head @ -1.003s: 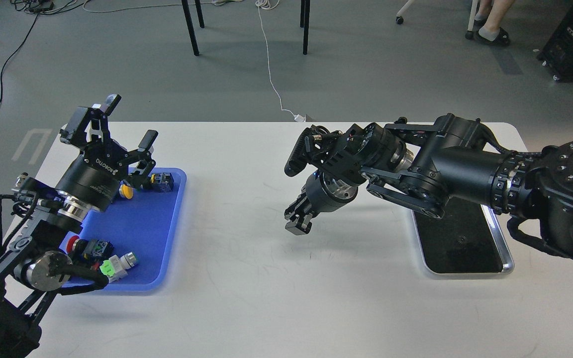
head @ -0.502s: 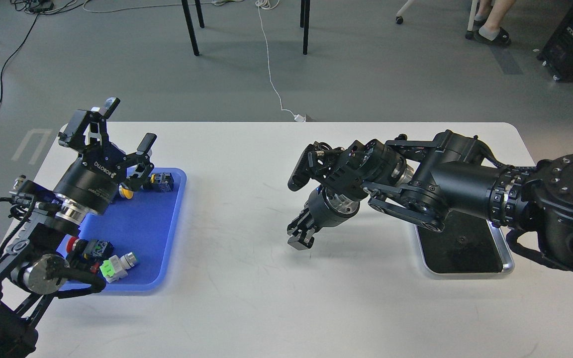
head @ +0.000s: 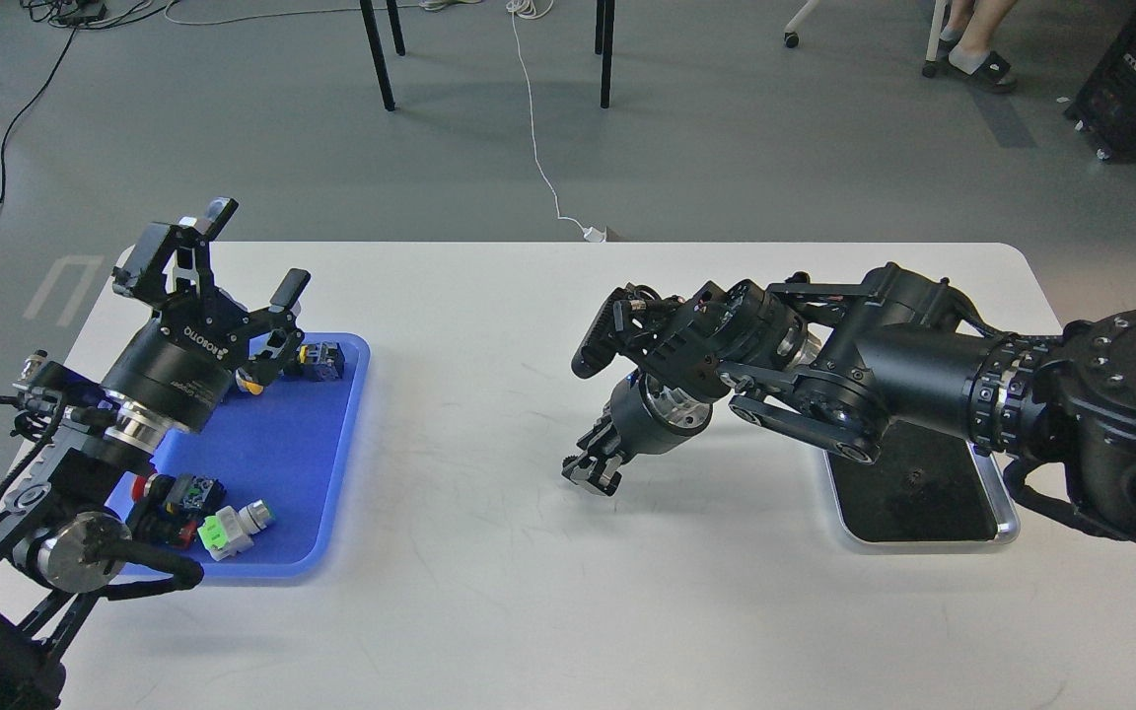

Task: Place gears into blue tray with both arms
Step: 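Release the gear on the table and retract the right arm, then reach the left gripper toward the black gear on the table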

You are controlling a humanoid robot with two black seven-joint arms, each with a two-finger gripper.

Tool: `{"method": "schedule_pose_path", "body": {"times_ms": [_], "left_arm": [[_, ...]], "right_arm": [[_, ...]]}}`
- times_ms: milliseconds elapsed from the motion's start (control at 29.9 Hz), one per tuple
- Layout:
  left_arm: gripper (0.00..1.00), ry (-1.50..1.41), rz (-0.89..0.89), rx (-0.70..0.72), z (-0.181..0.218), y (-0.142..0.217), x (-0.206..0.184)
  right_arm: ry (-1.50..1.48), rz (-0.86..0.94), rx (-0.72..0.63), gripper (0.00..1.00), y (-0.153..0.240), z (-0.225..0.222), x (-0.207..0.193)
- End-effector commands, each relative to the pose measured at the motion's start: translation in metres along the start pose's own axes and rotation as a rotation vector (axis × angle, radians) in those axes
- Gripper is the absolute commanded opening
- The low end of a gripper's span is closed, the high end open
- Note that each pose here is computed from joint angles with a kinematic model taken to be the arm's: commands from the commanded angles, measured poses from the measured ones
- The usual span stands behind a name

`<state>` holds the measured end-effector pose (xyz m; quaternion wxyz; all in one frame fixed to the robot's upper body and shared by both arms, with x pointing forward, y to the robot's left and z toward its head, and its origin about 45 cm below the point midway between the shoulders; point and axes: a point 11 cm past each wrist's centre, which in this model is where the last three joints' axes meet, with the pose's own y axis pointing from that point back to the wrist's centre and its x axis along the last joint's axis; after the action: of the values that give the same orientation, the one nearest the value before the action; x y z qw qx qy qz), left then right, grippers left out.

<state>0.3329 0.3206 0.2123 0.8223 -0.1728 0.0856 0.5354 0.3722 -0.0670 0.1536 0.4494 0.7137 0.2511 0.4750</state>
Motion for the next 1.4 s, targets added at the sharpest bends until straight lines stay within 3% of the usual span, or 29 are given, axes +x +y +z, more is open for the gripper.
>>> {"method": "schedule_pose_path", "body": {"times_ms": [0, 134, 268, 401, 602, 769, 1070, 1204, 1371], "left_arm": [[0.98, -0.01, -0.003, 0.004, 0.002, 0.002, 0.001], [0.98, -0.025, -0.028, -0.004, 0.01, 0.0, -0.004], [0.98, -0.043, -0.036, 0.001, 0.014, 0.001, -0.003], [0.98, -0.086, -0.062, 0.013, 0.019, 0.001, -0.006], [0.98, -0.181, -0.136, 0.046, 0.012, -0.001, -0.02], [0.98, -0.301, -0.22, 0.073, 0.006, -0.004, -0.036], [0.98, -0.737, -0.631, 0.168, -0.028, -0.025, -0.096], [0.98, -1.018, -0.855, 0.226, -0.047, -0.032, -0.117], [0.98, -1.461, -1.141, 0.286, -0.07, -0.045, -0.124]], "right_arm": [[-0.05, 0.029, 0.03, 0.92, 0.0, -0.003, 0.004], [-0.16, 0.088, 0.06, 0.97, 0.011, 0.004, 0.006], [-0.285, 0.171, 0.009, 0.98, 0.052, 0.043, -0.004], [-0.542, 0.383, 0.055, 0.98, 0.102, 0.073, -0.016], [-1.051, 0.752, 0.23, 0.98, 0.149, 0.104, -0.071], [-1.348, 1.034, 0.35, 0.98, 0.164, 0.119, -0.117], [-1.732, 1.568, 0.555, 0.98, 0.193, 0.134, -0.201], [-1.805, 1.682, 0.54, 0.98, 0.205, 0.132, -0.241], [-1.806, 1.69, 0.542, 0.98, 0.214, 0.119, -0.256]]}}
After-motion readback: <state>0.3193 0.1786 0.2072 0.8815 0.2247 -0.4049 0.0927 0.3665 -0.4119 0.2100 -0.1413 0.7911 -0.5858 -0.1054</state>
